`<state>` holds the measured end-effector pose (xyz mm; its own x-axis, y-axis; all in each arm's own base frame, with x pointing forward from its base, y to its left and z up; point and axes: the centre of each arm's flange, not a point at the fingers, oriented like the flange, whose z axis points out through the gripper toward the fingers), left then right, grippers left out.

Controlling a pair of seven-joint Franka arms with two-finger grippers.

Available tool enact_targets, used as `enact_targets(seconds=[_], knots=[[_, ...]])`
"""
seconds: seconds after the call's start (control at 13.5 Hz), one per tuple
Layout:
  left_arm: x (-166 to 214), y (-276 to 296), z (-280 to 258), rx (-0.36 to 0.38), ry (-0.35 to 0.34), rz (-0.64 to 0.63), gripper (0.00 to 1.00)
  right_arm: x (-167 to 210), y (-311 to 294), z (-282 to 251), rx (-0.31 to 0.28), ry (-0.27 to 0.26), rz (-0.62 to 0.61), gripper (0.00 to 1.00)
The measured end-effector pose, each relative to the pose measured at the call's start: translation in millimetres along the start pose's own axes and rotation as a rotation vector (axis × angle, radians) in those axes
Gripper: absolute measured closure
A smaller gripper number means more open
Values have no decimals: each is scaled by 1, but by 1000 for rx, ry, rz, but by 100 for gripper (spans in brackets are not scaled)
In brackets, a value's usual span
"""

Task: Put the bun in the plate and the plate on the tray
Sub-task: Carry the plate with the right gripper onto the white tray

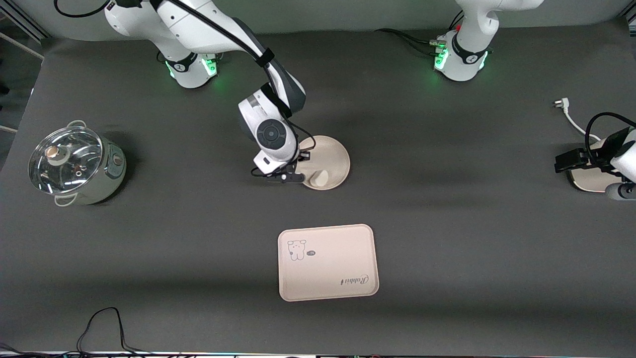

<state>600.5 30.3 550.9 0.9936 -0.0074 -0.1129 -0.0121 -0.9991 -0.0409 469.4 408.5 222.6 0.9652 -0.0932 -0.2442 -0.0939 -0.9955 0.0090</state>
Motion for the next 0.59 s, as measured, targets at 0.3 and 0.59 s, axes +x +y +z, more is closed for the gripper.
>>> enact_targets(seconds=[0.3,0.59], knots=[[0,0,0,1,-1,-1,0,38,13,-70,60,24,40,95],[0,-2,1,2,-2,-4,0,78,39,-125,136,84,82,95]])
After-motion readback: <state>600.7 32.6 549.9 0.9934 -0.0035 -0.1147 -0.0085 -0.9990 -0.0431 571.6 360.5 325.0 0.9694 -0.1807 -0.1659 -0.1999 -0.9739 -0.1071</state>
